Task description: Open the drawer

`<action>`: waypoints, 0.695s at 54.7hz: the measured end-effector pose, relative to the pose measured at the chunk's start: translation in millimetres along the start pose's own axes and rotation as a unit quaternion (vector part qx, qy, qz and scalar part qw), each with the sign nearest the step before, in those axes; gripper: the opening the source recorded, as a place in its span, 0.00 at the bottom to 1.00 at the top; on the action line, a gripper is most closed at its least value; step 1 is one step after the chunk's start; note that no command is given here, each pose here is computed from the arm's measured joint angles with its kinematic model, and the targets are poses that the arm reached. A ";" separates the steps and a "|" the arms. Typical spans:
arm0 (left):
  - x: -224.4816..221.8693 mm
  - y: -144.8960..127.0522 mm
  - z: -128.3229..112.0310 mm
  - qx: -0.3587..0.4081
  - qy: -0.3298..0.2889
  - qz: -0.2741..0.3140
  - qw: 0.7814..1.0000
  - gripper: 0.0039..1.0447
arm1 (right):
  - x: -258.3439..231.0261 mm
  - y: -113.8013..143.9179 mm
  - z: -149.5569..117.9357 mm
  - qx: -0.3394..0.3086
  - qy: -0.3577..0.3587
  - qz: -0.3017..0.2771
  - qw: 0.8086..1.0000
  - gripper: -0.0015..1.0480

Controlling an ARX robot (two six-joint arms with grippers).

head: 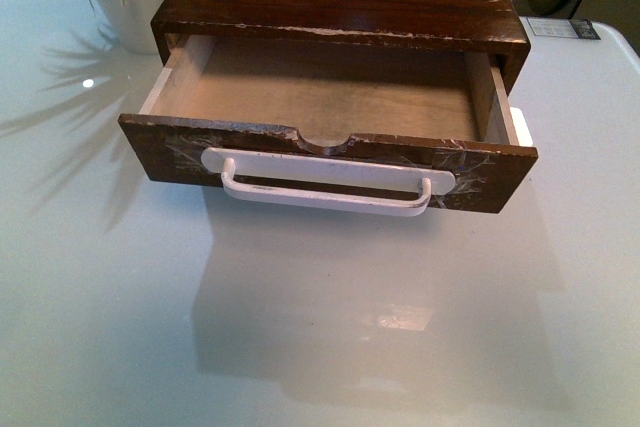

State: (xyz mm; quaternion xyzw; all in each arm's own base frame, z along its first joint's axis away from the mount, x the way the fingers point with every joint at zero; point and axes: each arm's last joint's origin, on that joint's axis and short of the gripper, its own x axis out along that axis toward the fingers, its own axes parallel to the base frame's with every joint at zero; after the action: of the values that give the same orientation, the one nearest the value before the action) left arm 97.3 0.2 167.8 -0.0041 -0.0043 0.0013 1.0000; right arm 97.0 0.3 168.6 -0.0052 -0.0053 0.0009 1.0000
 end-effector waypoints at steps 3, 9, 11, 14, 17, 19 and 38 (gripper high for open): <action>0.0 0.0 0.0 0.000 0.000 0.000 1.000 0.86 | 0.0 0.0 0.0 0.000 0.000 0.000 1.000 0.86; 0.0 0.0 0.0 0.001 0.000 0.000 1.000 0.92 | 0.0 0.0 0.0 0.001 0.000 0.000 1.000 0.91; 0.0 0.0 0.0 0.001 0.000 0.000 1.000 0.92 | 0.0 0.0 0.0 0.000 0.000 0.000 1.000 0.91; 0.0 0.0 0.0 0.001 0.000 0.000 1.000 0.92 | 0.0 0.0 0.0 0.000 0.000 0.000 1.000 0.91; 0.0 0.0 0.0 0.001 0.000 0.000 1.000 0.92 | 0.0 0.0 0.0 0.000 0.000 0.000 1.000 0.91; 0.0 0.0 0.0 0.001 0.000 0.000 1.000 0.92 | 0.0 0.0 0.0 0.000 0.000 0.000 1.000 0.91; 0.0 0.0 0.0 0.002 0.000 0.000 1.000 0.92 | 0.0 0.0 0.0 0.000 0.000 0.000 1.000 0.91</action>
State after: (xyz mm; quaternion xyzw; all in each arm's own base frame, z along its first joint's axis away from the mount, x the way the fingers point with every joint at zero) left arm 97.3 0.2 167.8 -0.0026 -0.0043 0.0013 1.0000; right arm 97.0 0.3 168.6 -0.0048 -0.0052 0.0009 1.0000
